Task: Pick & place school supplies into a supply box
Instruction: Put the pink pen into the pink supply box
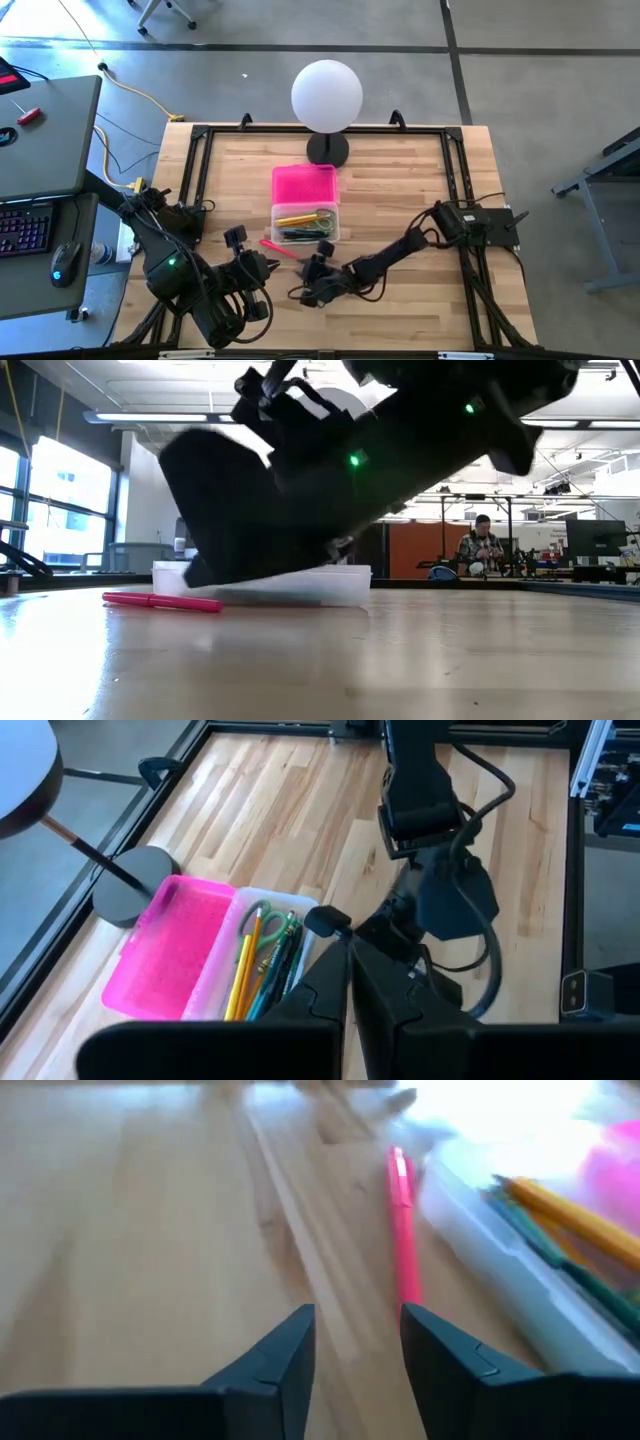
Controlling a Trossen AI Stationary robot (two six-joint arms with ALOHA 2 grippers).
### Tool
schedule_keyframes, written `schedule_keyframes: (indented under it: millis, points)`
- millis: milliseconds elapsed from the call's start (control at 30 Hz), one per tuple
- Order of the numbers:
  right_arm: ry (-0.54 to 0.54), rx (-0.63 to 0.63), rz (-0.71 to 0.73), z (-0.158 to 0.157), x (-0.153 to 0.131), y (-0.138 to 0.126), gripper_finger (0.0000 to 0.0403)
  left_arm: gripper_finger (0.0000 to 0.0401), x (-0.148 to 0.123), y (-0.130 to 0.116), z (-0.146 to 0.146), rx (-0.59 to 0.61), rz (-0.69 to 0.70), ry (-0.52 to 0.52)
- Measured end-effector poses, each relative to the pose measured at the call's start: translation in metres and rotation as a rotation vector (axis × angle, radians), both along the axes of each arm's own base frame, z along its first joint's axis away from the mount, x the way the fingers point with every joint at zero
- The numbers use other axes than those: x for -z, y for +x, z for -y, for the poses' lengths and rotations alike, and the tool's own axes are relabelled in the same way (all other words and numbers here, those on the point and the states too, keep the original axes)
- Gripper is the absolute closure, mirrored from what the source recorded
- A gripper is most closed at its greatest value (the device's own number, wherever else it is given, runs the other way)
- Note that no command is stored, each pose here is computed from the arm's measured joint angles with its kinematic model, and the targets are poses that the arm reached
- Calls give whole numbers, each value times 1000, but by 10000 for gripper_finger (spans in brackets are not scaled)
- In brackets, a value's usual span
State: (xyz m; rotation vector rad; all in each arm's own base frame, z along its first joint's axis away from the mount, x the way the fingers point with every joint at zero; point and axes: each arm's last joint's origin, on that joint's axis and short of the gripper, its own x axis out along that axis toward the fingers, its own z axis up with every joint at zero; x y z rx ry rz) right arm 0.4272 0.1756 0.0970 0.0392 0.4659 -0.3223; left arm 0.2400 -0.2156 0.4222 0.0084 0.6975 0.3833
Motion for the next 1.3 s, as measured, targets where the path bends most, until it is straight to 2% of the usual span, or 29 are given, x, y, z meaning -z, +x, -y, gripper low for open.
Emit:
schedule_keyframes:
  millis: [100, 167, 300, 700, 1300]
  points:
    - [79, -18, 4, 0, 0, 1, 273, 350, 0, 0, 0, 0, -1, -1]
    - [65, -17, 7, -2, 0, 0, 273, 350, 0, 0, 0, 4, -7, -8]
    - [-35, -4, 3, -4, -1, -2, 273, 350, 0, 0, 0, 5, -9, -9]
    - [-26, 24, -31, 10, -20, 19, 273, 350, 0, 0, 0, 4, -8, -7]
    - [-33, 45, -111, 24, 7, 23, 274, 350, 0, 0, 0, 5, -8, -7]
